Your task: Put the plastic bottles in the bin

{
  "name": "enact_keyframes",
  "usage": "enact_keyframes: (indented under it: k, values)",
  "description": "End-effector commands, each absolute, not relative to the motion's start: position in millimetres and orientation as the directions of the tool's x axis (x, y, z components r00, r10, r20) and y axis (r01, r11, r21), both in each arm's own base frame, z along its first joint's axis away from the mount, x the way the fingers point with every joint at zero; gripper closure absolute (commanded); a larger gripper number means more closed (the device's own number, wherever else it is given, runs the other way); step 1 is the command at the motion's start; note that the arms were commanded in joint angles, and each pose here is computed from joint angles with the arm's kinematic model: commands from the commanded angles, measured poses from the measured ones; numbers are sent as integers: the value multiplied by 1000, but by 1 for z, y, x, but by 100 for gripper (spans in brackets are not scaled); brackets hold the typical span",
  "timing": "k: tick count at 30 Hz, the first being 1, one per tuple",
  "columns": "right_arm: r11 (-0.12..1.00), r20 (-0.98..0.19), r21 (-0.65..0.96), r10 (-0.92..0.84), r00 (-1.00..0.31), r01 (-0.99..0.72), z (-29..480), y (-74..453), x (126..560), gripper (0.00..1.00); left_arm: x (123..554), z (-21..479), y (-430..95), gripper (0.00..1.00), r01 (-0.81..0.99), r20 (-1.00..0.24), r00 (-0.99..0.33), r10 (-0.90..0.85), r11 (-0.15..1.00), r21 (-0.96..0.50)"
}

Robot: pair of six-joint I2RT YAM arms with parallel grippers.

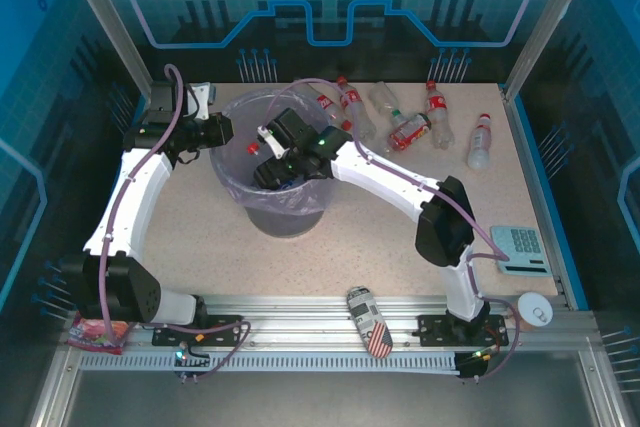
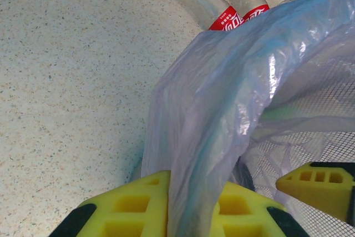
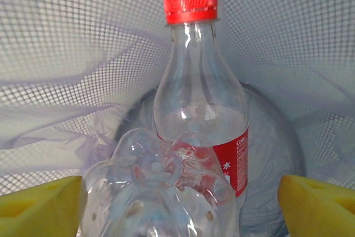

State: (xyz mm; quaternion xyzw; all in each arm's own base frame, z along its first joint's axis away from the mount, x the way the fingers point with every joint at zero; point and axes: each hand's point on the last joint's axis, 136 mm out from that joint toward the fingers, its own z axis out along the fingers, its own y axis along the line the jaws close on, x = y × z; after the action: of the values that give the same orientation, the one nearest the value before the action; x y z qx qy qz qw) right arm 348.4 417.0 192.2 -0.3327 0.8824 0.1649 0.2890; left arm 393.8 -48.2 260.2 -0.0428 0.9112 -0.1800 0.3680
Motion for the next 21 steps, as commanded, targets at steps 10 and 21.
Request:
enact_keyframes:
  k: [10,21]
  values:
    - [653,-830,86,-371,-417,-752,344,402,318,5,378,200,-62,88,43,-508,-847,-156,932,-359]
    - [849,-862,-48,-301,-408,-526,385,290,351,5,377,201,-61,88,45,-510,-846,-153,934,-354]
